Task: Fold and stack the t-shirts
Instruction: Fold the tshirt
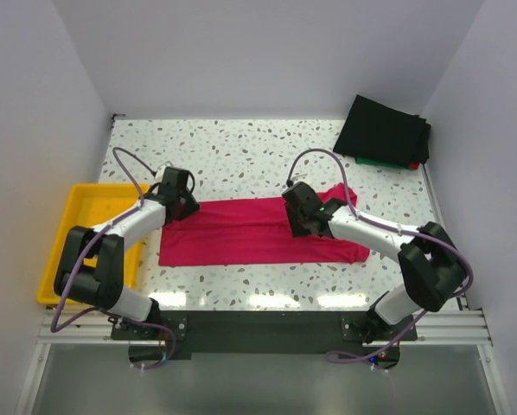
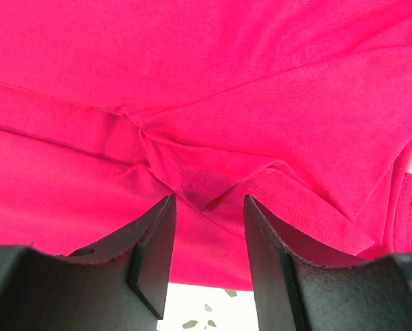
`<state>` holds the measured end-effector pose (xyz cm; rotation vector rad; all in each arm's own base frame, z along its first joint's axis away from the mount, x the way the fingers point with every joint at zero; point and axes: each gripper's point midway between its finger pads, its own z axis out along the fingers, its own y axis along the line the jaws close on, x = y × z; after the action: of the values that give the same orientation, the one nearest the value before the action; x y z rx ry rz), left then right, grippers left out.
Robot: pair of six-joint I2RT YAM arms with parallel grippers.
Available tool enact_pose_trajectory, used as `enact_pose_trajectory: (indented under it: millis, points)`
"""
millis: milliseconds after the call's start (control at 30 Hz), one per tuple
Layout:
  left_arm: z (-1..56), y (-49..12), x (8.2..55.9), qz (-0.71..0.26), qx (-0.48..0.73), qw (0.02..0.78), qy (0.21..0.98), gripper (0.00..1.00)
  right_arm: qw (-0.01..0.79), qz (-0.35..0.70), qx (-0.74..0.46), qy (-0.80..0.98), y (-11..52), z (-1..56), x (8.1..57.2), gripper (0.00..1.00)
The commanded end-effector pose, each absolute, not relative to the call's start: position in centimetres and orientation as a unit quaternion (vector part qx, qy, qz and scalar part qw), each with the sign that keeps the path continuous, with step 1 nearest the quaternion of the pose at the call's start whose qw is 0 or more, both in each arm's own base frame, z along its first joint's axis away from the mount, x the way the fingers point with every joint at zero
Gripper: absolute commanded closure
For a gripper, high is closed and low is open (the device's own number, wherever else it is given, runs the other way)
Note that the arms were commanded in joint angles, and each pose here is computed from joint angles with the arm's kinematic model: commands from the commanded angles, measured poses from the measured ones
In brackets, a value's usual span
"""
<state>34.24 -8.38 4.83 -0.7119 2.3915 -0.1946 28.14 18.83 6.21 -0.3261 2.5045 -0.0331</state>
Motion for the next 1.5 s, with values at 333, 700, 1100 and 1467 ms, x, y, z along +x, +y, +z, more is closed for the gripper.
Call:
enact_pose_trajectory:
  millis: [333,700,1100,1467]
  points:
    - [6.1,-9.0,35.4,-0.087,-0.255,0.337,0.902,0.66,0.297,-0.007,-0.155,0.942,19.6,5.7,28.3,0.59]
    - [5.9,-8.9,35.4,-0.086,-0.256,0.336,0.902,0.66,0.283,0.04,-0.148,0.947,21.5,5.6,27.9,0.83]
    - [5.7,-9.0,35.4,-0.086,-0.255,0.335,0.903,0.66,0.274,0.091,-0.117,0.95,23.6,5.7,27.8,1.0]
    - [5.6,-9.0,35.3,-0.086,-0.253,0.333,0.904,0.66,0.271,0.128,-0.075,0.951,25.0,5.9,27.9,0.96]
